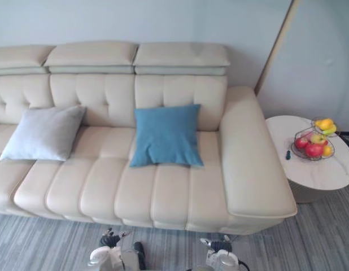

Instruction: Pick up cushions and gather them together orderly.

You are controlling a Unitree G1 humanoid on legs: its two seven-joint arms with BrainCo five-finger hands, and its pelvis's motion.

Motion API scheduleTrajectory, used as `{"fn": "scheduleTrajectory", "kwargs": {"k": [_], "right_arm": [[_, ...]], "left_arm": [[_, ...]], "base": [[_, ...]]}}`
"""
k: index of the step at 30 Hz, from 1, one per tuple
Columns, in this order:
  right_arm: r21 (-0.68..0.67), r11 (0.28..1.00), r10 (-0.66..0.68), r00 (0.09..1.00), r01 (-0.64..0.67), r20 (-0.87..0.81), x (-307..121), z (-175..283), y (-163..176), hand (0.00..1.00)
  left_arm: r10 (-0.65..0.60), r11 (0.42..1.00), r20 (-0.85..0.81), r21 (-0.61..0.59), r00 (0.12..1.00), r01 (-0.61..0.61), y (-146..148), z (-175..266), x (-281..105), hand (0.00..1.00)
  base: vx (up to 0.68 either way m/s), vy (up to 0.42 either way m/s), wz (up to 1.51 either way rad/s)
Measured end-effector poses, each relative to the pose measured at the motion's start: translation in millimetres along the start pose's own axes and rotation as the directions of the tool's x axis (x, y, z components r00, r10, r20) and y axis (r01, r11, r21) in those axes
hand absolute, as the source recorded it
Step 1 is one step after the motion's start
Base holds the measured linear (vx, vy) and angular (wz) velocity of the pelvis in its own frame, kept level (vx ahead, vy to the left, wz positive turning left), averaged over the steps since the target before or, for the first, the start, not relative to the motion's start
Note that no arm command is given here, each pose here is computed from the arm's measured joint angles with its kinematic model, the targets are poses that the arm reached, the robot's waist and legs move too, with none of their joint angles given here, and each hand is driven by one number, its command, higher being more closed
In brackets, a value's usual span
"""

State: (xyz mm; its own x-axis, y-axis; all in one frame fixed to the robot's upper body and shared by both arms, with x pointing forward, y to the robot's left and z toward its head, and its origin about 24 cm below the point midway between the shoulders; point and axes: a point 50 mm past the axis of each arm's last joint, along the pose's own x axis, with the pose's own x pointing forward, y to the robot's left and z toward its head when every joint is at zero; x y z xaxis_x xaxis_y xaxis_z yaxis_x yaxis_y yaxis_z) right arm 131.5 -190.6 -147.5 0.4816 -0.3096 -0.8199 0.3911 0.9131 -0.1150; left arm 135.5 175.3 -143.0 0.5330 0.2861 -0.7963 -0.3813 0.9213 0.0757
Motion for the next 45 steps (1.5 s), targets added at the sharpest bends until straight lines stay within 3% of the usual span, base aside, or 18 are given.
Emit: {"fn": "scheduleTrajectory", "kwargs": {"k": [5, 18, 45], "right_arm": [[0.053, 0.999, 0.014, 0.997, -0.009, -0.079, -5.9, -21.1, 8.2, 0.0], [0.106, 0.992, -0.052, 0.99, 0.066, -0.133, -7.4, -36.0, -16.0, 0.0], [0.074, 0.997, -0.013, 0.992, 0.023, -0.127, -5.2, -30.4, -16.4, 0.0]], "left_arm": [[0.027, 1.0, -0.023, 0.016, 0.999, -0.027, 11.5, -4.3, 1.5, 0.0], [0.101, 0.995, -0.177, -0.003, 0.979, -0.103, 36.1, -44.5, -7.1, 0.0], [0.024, 1.0, -0.169, -0.001, 0.985, -0.024, 30.2, -32.3, -0.3, 0.0]], "base": [[-0.06, 0.229, -0.16], [0.02, 0.08, -0.09], [-0.02, -0.025, -0.25]]}}
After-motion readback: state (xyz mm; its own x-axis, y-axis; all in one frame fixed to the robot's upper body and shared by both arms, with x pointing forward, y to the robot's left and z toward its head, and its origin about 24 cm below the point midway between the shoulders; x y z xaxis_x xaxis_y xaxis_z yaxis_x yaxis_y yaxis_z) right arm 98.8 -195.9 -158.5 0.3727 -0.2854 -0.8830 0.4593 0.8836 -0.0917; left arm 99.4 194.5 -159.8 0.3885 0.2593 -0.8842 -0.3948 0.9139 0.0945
